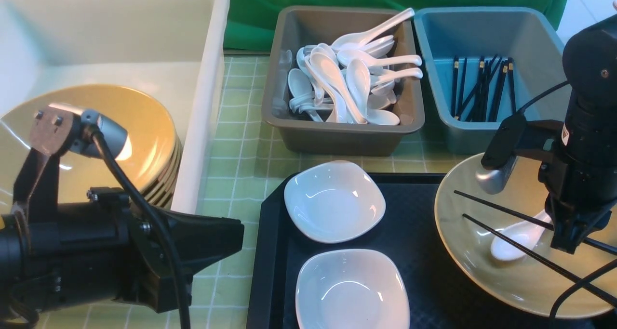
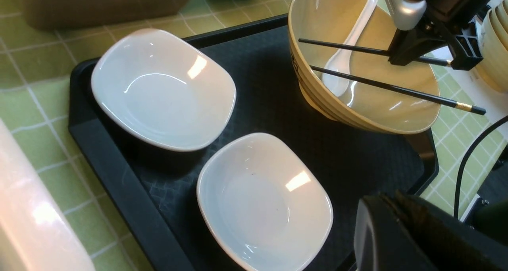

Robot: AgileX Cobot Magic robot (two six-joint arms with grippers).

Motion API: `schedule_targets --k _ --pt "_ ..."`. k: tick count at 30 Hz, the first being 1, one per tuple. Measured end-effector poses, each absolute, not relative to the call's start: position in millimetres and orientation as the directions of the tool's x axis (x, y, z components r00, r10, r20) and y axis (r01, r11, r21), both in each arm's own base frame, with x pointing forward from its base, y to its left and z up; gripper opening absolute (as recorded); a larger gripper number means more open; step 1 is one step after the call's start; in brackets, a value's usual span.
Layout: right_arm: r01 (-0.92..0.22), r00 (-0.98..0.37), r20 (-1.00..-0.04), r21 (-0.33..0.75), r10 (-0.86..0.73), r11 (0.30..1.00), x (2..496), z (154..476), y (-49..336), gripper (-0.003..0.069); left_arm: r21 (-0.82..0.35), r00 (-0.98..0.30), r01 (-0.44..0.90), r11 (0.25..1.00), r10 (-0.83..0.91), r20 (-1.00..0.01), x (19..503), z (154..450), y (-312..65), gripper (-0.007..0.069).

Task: On green table put chopsticks spoon bowls plates into blue grey white boxes.
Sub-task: 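Move the grippers toward the tableware on the black tray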

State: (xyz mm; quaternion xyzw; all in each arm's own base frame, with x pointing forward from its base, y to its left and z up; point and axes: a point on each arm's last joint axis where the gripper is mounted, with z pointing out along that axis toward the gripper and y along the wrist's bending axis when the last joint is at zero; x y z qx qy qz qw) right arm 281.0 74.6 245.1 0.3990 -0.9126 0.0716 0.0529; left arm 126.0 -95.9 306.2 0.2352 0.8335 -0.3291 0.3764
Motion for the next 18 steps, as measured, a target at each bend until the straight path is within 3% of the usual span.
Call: schedule_targets --k 13,18 --pt "-0.617 -0.783 0.166 -0.088 -0.599 0.782 284.5 234.6 76.9 0.0095 -0.374 -0.609 0.642 0.669 0.149 -0.779 125.4 305.9 -96.1 -0.0002" --pt "-0.573 -0.814 0.154 -0.056 -0.560 0.817 283.6 233.0 80.5 0.0174 -0.374 -0.609 0.642 0.669 0.149 -0.779 125.4 305.9 -96.1 -0.0002"
